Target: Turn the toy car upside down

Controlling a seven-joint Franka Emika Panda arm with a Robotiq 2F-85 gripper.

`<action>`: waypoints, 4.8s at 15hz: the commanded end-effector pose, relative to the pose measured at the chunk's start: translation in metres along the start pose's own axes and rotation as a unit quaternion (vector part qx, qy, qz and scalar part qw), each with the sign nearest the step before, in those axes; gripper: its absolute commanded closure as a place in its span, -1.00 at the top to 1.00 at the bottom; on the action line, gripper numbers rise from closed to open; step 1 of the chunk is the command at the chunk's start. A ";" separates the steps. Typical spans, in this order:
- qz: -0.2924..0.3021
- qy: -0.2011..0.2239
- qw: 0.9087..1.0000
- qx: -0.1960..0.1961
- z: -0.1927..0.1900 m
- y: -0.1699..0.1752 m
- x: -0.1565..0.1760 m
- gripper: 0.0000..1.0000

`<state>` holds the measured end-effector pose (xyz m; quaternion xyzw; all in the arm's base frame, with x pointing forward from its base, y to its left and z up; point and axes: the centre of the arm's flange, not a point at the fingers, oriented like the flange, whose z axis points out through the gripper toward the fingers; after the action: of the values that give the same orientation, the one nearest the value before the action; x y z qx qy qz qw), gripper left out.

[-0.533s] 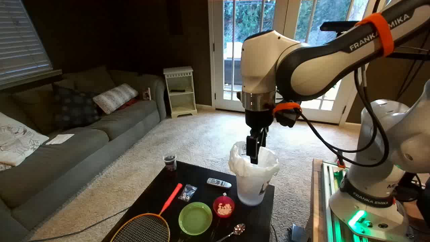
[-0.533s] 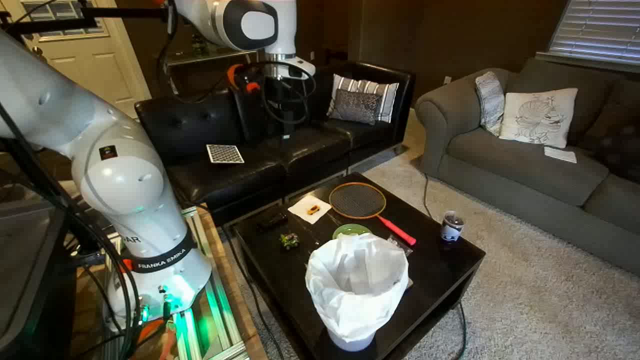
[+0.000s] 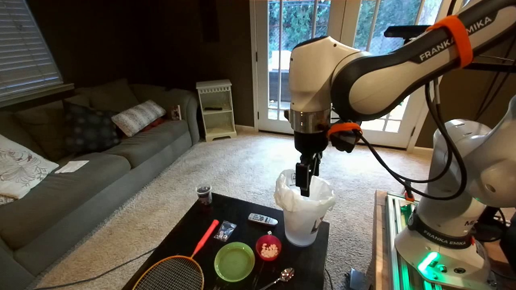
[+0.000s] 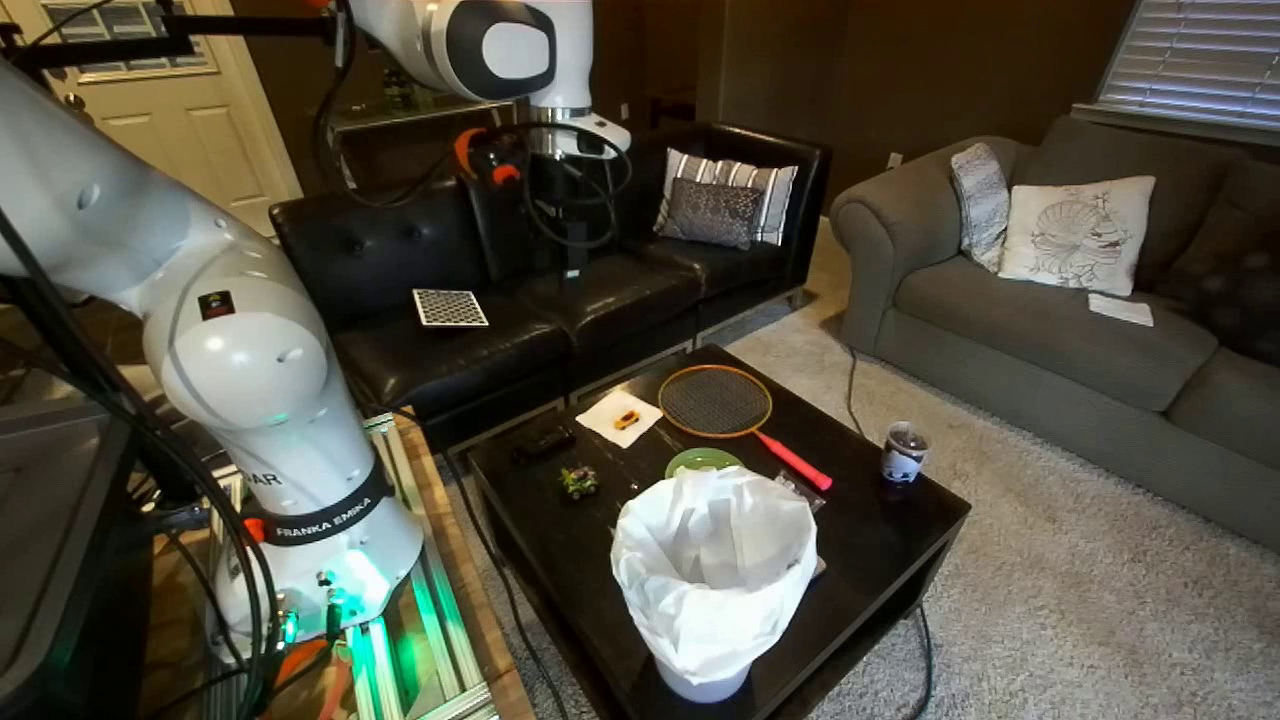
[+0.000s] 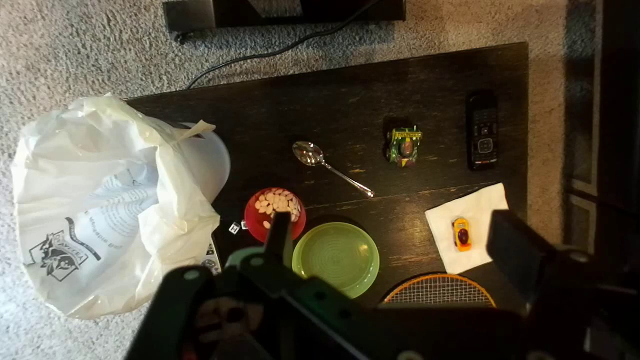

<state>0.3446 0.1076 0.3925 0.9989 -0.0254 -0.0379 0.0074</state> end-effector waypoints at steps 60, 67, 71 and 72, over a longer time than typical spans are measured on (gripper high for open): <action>-0.020 -0.002 0.994 -0.110 0.517 -0.142 0.133 1.00; -0.004 -0.009 0.997 -0.073 0.512 -0.150 0.138 1.00; -0.006 -0.029 0.997 -0.070 0.526 -0.154 0.139 1.00; -0.006 -0.036 0.997 -0.065 0.532 -0.156 0.139 1.00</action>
<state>0.4487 0.2426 -0.1327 0.9948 -0.0123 -0.0578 0.0824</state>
